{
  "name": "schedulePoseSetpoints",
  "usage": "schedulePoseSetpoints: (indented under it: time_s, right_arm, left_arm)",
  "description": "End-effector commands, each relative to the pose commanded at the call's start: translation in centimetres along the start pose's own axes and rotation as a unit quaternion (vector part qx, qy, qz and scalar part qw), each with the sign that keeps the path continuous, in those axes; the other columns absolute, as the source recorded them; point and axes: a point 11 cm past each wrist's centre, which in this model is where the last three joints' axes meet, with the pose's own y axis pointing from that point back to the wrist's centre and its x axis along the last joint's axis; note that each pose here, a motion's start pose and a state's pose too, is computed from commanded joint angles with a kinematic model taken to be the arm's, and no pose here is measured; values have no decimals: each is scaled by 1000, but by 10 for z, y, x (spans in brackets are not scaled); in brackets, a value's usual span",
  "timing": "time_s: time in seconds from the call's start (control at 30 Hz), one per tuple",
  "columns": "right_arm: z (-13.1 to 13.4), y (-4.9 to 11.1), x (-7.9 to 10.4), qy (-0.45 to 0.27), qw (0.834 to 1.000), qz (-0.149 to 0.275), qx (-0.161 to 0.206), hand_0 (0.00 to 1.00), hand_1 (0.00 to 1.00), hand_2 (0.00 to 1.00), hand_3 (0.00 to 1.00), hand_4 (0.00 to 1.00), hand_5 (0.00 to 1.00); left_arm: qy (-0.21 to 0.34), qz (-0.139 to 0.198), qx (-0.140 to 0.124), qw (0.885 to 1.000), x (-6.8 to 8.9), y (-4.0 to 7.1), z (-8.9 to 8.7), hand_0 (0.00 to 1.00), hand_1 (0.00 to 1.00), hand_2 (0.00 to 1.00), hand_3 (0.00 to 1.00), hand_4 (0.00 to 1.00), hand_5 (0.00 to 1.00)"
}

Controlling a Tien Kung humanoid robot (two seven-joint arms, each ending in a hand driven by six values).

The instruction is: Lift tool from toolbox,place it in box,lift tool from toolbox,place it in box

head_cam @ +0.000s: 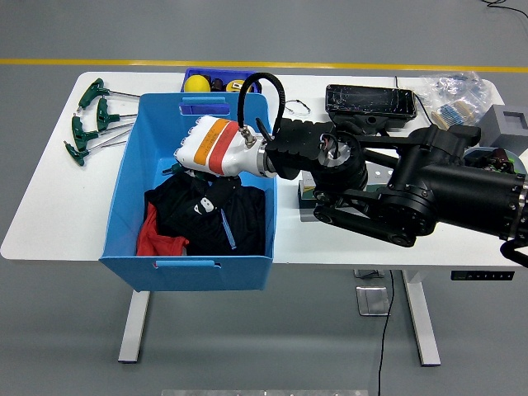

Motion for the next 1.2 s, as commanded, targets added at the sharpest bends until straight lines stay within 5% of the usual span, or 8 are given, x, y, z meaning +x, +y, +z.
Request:
schedulePoseSetpoints:
  time_s: [0.1,0.27,0.3,0.47,0.5,0.87,0.9,1.2]
  right_arm:
    - [1,1,-3,-4,1000,0,2,240,208,306,418,899,656]
    - [6,1,-7,1,1000,-8,-1,240,208,306,418,899,656]
    - [6,1,-7,2,1000,-8,-2,299,348,475,508,904,645]
    - [9,1,-7,12,1000,-3,-4,299,348,475,508,904,645]
    - [9,2,-7,11,1000,-1,-5,447,508,628,593,912,642]
    - [13,2,-8,3,1000,-2,-15,530,603,709,668,929,641]
    - [13,2,-6,-1,1000,-1,-16,623,675,763,720,939,620]
    - [32,4,50,-63,995,76,-34,704,711,788,747,953,618]
  left_arm:
    - [0,0,0,1000,-1,1,2,523,464,475,663,720,640]
    - [1,0,0,1000,-2,1,3,523,464,475,663,720,640]
    - [1,-1,0,1000,-2,1,3,520,463,475,664,720,639]
    - [-1,0,1,1000,-2,1,2,520,463,475,664,720,639]
    - [-2,0,1,1000,-2,1,2,519,462,472,663,720,639]
    - [-4,-1,1,1000,-2,1,2,521,462,472,664,720,639]
    - [-4,-1,1,1000,-2,1,2,520,461,470,663,720,639]
    - [-5,-1,-1,1000,-2,1,4,519,460,470,663,719,638]
